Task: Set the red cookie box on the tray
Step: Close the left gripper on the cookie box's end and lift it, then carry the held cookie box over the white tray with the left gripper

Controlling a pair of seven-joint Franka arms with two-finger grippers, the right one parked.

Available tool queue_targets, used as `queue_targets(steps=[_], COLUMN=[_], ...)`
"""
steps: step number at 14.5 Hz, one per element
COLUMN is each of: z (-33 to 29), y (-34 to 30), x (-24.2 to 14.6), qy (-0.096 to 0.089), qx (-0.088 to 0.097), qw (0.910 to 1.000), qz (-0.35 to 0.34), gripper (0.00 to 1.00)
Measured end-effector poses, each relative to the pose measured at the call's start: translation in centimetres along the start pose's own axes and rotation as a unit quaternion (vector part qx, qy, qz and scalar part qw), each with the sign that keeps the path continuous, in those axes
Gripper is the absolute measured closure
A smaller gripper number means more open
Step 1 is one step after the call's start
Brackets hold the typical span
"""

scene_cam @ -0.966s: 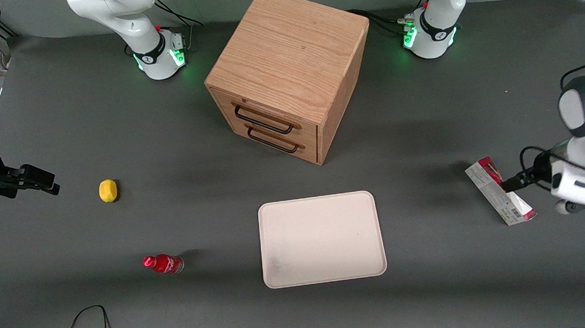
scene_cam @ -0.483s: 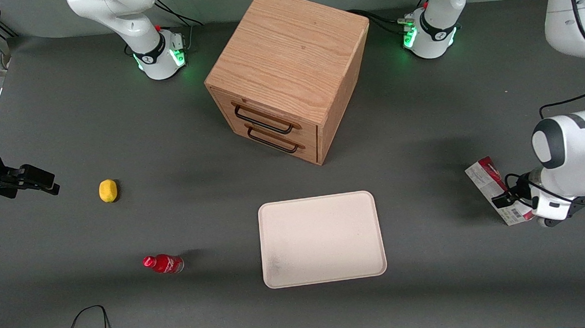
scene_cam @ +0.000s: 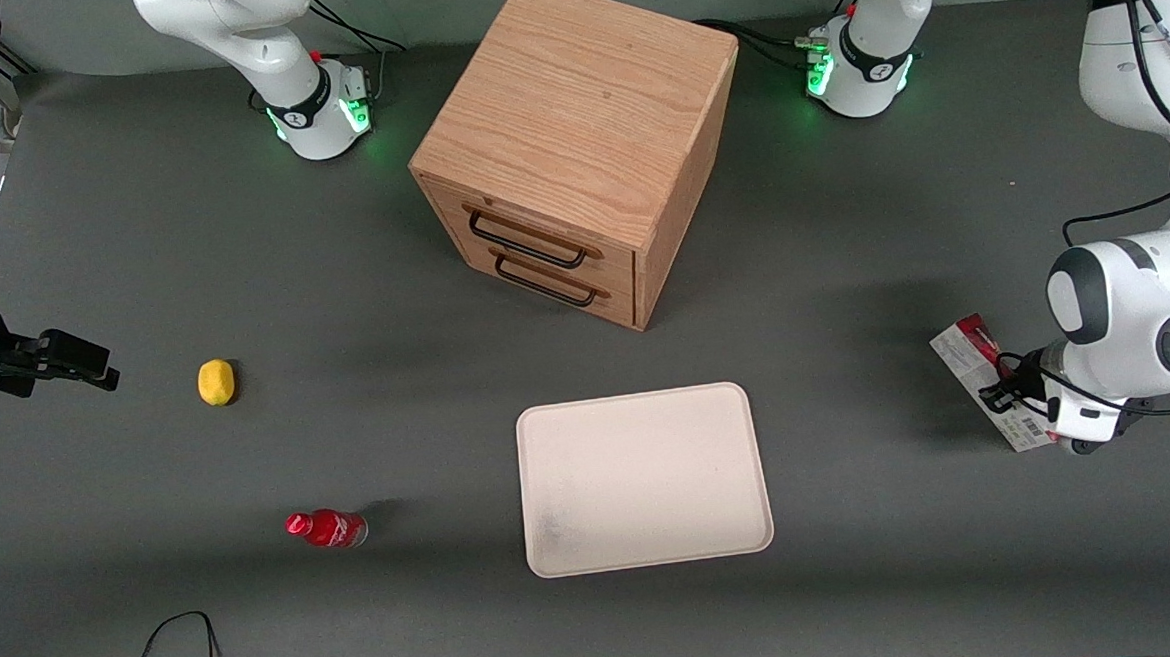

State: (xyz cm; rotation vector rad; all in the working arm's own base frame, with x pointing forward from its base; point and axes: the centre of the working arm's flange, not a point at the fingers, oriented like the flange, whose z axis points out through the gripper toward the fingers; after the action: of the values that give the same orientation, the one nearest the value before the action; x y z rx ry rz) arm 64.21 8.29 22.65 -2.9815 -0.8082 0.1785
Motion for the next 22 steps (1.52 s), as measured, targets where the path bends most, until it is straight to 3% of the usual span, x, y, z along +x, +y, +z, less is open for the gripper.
queue_targets(steps=[3,6,9,12,14,18,22], z=[-0.5,-5.6,-15.6,-24.2,-26.3,-23.1,-13.2], y=[0.1,1.2,5.4,14.9,20.5,29.1,35.5], x=[0.1,0.6,-1.1,-7.5,-11.9,-17.1,-18.5], qy=[0.005,0.023,0.035,0.048,0.057,0.039,0.046], qx=[-0.001,-0.01,-0.027,-0.051,-0.062,-0.067,-0.043], qw=[1.0,0.9984,0.9917,0.9751,0.9623,0.9613,0.9641], qz=[0.004,0.05,0.121,0.211,0.258,0.264,0.258], gripper=[0.93,0.94,0.94,0.94,0.94,0.94,0.94])
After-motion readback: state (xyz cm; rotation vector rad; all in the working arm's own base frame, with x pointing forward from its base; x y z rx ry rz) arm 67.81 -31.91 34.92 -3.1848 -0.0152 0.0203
